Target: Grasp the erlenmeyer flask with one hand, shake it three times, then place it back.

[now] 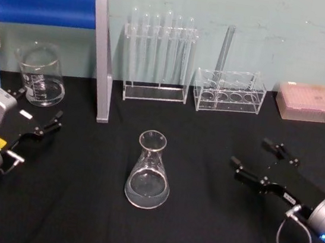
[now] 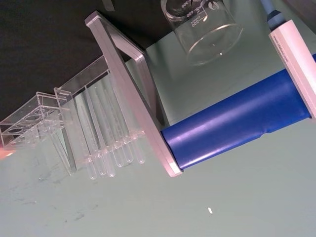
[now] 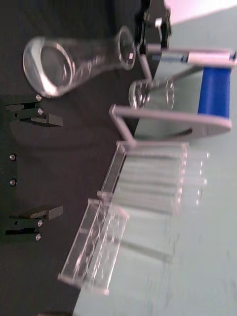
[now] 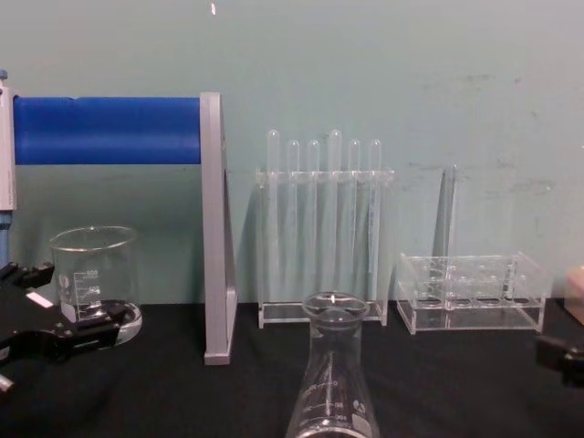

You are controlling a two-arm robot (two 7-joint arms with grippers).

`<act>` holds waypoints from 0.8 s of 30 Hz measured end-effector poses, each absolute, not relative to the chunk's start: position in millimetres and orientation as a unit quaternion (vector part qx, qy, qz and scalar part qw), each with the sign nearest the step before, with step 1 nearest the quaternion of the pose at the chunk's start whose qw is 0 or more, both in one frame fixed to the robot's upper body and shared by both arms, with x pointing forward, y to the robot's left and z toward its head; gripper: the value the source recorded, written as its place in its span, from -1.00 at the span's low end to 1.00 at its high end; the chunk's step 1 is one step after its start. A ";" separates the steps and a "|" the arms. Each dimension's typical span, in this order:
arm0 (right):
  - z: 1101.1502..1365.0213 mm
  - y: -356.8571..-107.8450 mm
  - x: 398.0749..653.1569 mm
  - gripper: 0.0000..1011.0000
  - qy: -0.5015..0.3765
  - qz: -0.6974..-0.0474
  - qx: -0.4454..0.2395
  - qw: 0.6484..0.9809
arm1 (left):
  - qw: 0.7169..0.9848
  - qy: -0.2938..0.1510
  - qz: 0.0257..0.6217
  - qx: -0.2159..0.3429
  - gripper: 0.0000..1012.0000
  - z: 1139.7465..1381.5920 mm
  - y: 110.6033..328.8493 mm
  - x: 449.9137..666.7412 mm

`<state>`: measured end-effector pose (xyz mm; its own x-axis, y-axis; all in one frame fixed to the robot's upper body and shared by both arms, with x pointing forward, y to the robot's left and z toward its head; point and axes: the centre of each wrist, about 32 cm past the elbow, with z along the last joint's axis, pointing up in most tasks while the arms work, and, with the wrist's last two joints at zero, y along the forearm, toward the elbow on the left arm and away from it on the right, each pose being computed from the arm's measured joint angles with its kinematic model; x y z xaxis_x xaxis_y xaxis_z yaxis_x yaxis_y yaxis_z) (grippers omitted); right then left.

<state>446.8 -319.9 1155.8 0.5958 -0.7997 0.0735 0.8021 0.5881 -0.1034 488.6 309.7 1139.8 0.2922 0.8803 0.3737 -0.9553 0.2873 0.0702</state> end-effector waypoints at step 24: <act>1146.1 -282.6 467.8 0.98 -0.021 -0.283 -0.025 0.959 | 0.791 -0.132 0.580 0.141 0.98 1139.8 309.7 488.6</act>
<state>467.8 -282.6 1146.1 0.8390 -0.5414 0.0551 0.5435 0.8386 -0.0366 488.6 309.7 1139.8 0.2922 0.8803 0.3737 -0.9553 0.2873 0.0703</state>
